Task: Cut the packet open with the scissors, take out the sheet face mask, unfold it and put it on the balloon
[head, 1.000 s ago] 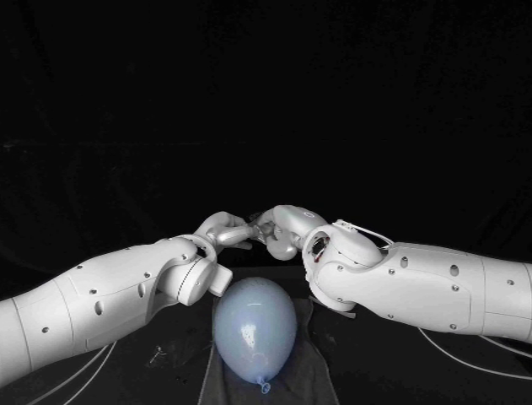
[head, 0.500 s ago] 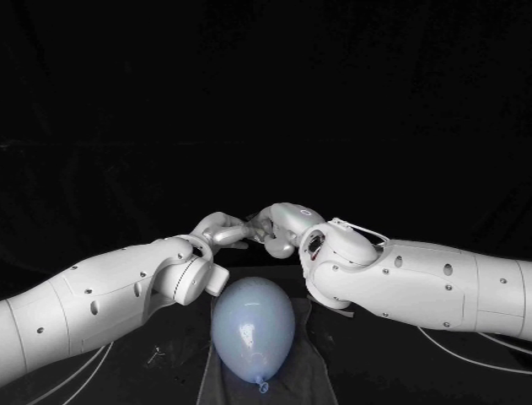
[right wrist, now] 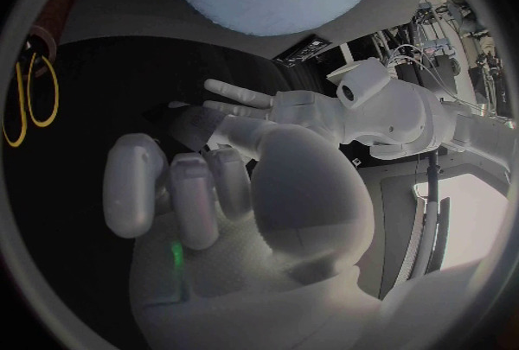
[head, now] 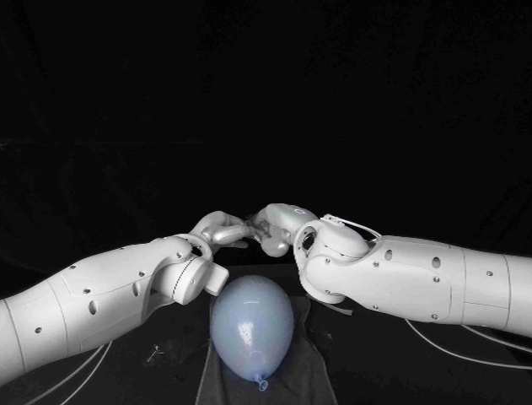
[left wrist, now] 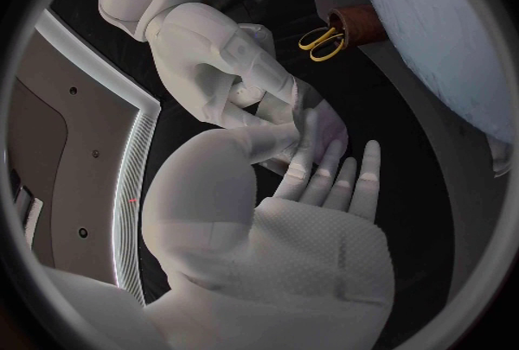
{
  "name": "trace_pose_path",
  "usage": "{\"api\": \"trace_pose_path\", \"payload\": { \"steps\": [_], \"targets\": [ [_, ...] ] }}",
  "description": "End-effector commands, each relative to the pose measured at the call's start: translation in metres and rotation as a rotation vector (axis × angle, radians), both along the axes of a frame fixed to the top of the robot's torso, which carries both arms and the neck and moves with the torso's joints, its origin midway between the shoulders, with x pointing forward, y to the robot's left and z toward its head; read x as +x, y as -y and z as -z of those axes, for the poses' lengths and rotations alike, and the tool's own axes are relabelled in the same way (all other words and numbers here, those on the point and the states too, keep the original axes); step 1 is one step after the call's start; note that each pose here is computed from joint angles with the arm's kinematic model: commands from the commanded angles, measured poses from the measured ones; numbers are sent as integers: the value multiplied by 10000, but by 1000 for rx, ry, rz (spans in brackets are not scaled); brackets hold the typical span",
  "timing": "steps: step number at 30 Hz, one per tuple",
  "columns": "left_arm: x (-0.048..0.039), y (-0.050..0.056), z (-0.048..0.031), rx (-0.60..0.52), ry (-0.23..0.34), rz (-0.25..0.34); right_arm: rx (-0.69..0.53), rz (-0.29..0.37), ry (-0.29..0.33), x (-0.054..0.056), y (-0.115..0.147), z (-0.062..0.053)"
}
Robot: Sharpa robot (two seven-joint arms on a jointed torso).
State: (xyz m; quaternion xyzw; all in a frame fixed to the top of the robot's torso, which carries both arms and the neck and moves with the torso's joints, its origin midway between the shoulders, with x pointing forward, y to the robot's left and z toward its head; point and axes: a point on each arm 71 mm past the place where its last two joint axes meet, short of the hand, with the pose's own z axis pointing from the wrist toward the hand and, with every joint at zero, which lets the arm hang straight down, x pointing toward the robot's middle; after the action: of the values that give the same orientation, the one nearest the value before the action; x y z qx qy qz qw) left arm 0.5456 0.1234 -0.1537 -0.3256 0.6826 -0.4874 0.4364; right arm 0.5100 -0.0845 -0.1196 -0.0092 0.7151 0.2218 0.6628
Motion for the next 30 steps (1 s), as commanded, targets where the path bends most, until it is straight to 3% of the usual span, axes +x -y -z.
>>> {"api": "trace_pose_path", "payload": {
  "steps": [1,11,22,30],
  "targets": [
    [-17,61,-42,0,36,47,-1,6,-105,3,-13,71],
    [-26,82,-50,16,53,60,22,11,-123,4,-36,77],
    [-34,90,-49,18,52,71,25,22,-30,10,-27,14],
    [-42,97,-51,17,52,79,-8,17,-59,34,-28,44]
  ]
}}
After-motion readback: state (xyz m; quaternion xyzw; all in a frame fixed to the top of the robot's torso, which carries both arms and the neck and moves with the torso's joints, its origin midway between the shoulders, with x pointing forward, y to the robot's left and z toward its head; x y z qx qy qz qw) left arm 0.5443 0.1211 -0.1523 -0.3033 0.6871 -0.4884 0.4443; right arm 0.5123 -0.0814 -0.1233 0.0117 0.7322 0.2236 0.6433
